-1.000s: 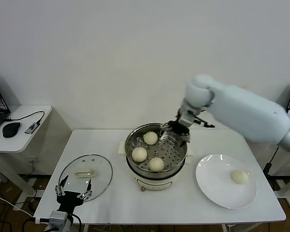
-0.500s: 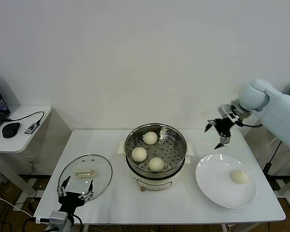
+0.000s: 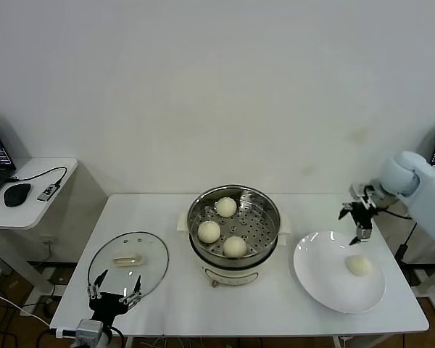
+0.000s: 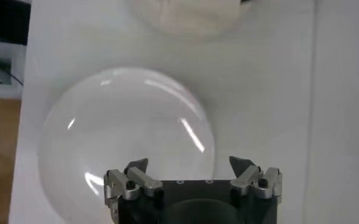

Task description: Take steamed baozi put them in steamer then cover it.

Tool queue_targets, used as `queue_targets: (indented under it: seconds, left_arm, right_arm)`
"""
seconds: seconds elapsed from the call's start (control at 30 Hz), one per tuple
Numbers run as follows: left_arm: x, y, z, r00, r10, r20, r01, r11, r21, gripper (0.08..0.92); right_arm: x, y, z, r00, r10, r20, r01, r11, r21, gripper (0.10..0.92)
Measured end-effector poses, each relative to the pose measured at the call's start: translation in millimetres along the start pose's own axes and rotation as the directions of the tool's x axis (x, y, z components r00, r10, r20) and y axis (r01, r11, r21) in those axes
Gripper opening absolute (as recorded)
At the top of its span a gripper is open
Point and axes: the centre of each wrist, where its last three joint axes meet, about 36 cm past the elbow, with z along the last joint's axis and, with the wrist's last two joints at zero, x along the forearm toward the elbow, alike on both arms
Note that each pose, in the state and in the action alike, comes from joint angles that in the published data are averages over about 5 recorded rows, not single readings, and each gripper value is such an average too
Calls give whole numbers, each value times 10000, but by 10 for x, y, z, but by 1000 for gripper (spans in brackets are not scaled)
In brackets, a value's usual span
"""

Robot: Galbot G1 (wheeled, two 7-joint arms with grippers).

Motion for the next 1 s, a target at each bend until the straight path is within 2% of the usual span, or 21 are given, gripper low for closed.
queue_targets:
  seconds: [0.37,1.0]
  left_arm:
    - [-31,-10,53,9999,19,-141,-18,10000,33,823]
    - [-57,-65,49,9997,160,-171,-159,9999,17,823]
  right_arm:
    - [-367,121,102,9983,-97,-576,86,9998,-204,823]
    - [-700,359,219,9917,-411,-1216,370,9987,-361,823]
